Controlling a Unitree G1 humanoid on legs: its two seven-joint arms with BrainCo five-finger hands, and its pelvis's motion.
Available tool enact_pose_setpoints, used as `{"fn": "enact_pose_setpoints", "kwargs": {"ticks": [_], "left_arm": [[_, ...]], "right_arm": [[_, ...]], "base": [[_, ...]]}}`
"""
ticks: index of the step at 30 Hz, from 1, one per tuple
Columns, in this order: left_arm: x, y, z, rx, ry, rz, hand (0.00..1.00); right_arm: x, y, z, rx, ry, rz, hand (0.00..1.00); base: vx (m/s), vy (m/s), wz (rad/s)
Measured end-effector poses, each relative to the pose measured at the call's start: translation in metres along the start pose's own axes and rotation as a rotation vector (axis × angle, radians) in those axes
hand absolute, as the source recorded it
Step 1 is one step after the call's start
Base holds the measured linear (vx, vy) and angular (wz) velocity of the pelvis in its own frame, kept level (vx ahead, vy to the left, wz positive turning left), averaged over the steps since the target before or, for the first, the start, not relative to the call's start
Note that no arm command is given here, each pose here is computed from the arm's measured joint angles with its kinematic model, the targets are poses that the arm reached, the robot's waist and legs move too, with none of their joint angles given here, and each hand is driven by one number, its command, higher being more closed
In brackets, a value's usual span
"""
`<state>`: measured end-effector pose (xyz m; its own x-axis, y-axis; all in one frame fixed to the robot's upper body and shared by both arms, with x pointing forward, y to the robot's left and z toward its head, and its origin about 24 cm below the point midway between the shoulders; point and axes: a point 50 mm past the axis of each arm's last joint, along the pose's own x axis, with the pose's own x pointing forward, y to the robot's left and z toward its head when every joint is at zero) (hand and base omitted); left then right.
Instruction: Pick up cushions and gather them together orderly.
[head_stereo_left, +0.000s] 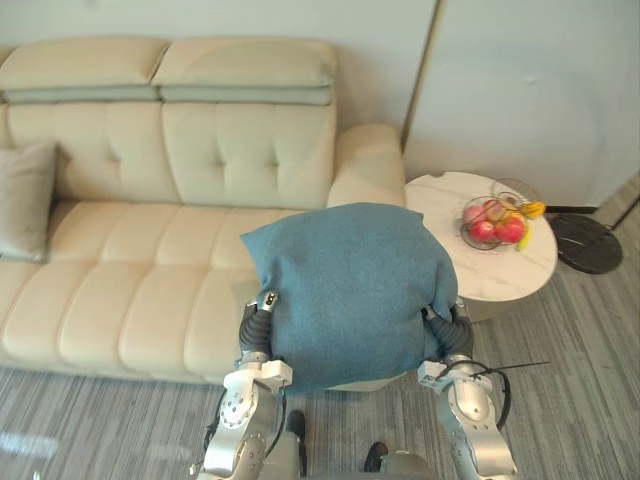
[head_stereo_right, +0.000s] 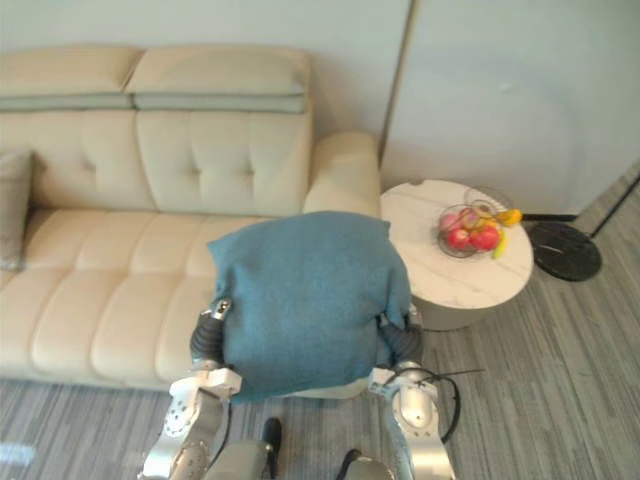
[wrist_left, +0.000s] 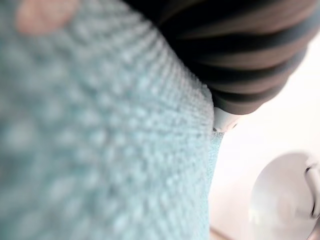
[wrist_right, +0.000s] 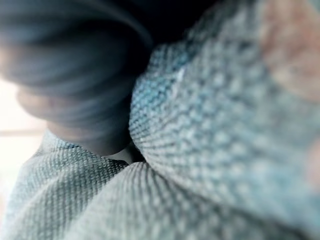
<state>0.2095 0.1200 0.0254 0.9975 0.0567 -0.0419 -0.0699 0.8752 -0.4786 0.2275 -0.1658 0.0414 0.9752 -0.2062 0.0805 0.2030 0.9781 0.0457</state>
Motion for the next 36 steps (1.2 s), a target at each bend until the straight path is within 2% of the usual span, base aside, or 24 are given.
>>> {"fn": "enact_pose_setpoints", "kwargs": {"ticks": [5, 9, 12, 16, 22, 30, 36], "left_arm": [[-0.001, -0.005, -0.007, -0.017, 0.031, -0.017, 1.0], [-0.002, -0.017, -0.025, -0.021, 0.102, -0.074, 1.0], [-0.002, -0.008, -0.031, 0.034, 0.141, -0.088, 1.0], [-0.009, 0.009, -0.038, 0.066, 0.194, -0.032, 1.0], [-0.005, 0.014, -0.032, 0.093, 0.169, -0.026, 1.0], [0.0, -0.011, -0.03, 0.056, 0.148, -0.091, 1.0], [-0.006, -0.021, -0.01, 0.004, 0.056, -0.139, 1.0]], "right_arm": [[0.011, -0.004, 0.01, -0.053, -0.057, -0.019, 1.0], [0.015, -0.027, -0.005, -0.105, 0.005, -0.101, 1.0], [0.012, -0.026, -0.021, -0.107, 0.078, -0.116, 1.0], [0.007, -0.019, -0.035, -0.116, 0.148, -0.093, 1.0], [0.005, -0.014, -0.035, -0.091, 0.145, -0.078, 1.0], [-0.017, -0.035, -0.018, -0.088, 0.093, -0.128, 1.0], [-0.017, -0.028, 0.026, -0.029, -0.106, -0.118, 1.0]], "base": [[-0.15, 0.094, 0.83], [0.02, 0.297, 0.61], [0.08, 0.46, 0.37], [0.09, 0.461, 0.17], [0.14, 0.118, 0.5], [0.39, -0.063, 0.8], [0.31, 0.057, -0.31]]}}
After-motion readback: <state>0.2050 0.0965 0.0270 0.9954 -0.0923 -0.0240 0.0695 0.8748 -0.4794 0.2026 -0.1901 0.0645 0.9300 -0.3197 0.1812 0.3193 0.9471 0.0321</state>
